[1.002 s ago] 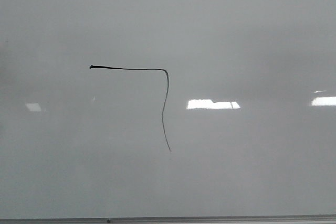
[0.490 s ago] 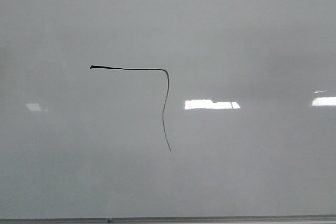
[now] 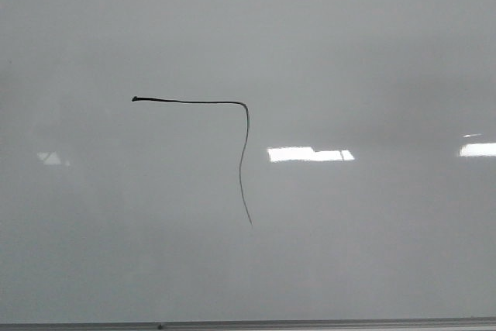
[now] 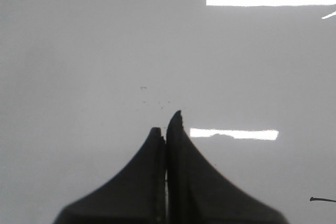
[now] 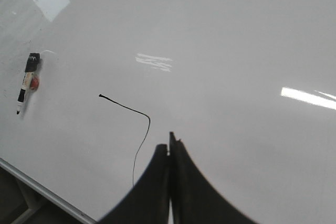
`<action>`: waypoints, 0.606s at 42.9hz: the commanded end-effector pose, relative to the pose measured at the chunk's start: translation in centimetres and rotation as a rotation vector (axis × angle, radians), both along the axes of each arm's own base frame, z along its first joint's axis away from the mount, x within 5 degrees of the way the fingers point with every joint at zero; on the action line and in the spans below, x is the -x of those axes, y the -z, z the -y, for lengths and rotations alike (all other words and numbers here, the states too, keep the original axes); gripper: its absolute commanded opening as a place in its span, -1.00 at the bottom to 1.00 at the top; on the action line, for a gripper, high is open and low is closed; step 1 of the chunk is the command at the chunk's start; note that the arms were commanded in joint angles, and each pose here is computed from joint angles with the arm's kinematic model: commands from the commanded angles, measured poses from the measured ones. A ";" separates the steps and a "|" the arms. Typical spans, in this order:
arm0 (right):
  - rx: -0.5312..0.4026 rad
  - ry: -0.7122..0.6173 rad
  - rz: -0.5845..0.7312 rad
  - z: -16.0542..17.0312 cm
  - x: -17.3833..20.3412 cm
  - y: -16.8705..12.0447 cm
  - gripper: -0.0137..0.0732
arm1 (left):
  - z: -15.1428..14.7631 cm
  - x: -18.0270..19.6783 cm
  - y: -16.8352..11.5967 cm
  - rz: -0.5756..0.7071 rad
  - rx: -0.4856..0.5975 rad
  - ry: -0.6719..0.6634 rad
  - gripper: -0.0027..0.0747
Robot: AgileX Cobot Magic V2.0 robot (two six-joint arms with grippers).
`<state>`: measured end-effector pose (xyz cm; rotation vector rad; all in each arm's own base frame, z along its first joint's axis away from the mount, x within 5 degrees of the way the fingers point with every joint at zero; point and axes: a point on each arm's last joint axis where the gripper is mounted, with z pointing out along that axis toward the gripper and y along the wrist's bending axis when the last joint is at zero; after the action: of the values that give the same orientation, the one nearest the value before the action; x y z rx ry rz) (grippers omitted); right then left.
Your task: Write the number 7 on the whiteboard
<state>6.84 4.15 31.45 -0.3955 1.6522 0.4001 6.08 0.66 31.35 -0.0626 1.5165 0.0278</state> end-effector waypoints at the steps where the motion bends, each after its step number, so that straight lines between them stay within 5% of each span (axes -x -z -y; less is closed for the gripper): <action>1: -0.043 0.038 0.050 0.3 -0.1 -1.2 -0.84 | 0.3 0.1 -1.2 0.072 0.003 0.030 -0.98; 26: -0.043 0.038 0.049 0.3 -0.1 -1.2 -0.84 | 0.8 0.4 1.5 0.067 -0.007 0.074 -0.98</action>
<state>6.84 4.15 31.45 -0.3955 1.6522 0.4001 6.08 0.01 28.86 -0.0082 1.5726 -0.0186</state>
